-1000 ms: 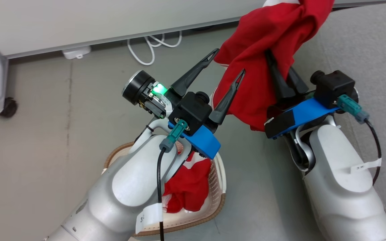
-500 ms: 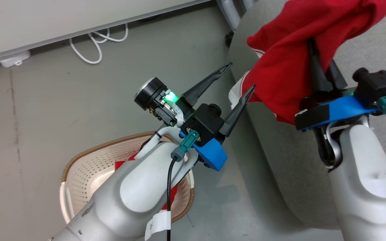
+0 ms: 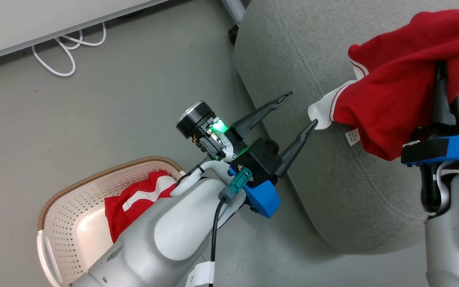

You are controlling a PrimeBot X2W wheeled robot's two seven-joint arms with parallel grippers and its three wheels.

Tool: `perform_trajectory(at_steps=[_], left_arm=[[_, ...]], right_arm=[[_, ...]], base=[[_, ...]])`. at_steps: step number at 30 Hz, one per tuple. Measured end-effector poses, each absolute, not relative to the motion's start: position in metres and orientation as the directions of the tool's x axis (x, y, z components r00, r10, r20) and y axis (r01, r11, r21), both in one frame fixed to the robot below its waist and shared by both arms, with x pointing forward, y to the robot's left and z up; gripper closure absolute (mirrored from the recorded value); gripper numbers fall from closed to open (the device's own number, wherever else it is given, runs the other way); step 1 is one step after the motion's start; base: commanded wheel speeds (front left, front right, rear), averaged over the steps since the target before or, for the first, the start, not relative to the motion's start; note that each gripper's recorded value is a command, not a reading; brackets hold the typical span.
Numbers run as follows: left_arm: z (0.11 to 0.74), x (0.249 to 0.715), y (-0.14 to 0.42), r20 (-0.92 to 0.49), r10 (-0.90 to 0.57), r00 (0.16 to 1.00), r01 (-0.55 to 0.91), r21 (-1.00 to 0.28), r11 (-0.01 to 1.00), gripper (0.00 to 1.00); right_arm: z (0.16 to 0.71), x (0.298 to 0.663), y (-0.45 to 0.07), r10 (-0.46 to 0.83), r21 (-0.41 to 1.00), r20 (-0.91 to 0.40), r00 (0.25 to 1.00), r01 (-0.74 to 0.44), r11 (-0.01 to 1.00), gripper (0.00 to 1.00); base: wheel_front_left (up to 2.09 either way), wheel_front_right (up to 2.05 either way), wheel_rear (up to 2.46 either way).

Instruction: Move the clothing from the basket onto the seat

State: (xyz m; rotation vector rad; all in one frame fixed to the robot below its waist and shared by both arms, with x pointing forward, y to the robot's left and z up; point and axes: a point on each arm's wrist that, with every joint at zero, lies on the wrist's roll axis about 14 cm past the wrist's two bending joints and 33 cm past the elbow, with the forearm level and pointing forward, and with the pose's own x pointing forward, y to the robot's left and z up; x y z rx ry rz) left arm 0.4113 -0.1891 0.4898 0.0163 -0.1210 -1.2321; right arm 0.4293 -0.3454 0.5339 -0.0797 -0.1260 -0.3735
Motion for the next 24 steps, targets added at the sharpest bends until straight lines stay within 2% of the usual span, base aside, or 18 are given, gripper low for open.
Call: perform_trajectory(at_steps=[6, 13, 19, 24], left_arm=[[0.484, 0.400, -0.199, 0.080, -0.957, 0.280, 0.956, 0.064, 0.286, 0.00], [0.481, 0.400, -0.201, 0.079, -0.957, 0.278, 0.958, 0.056, 0.282, 0.00], [0.480, 0.408, -0.200, 0.087, -0.953, 0.291, 0.954, 0.051, 0.296, 0.00], [0.473, 0.425, -0.196, 0.094, -0.944, 0.318, 0.946, 0.040, 0.322, 0.00]], right_arm=[[0.529, 0.413, -0.360, -0.404, -0.072, 0.125, 0.906, 0.415, 0.907, 1.00], [0.520, 0.406, -0.361, -0.414, -0.083, 0.102, 0.905, 0.422, 0.903, 1.00], [0.518, 0.414, -0.359, -0.404, -0.082, 0.102, 0.909, 0.413, 0.907, 1.00], [0.531, 0.438, -0.359, -0.391, -0.081, 0.155, 0.907, 0.406, 0.910, 1.00]], base=[[0.00, 0.00, 0.00], [0.00, 0.00, 0.00], [0.00, 0.00, 0.00], [0.00, 0.00, 0.00]])
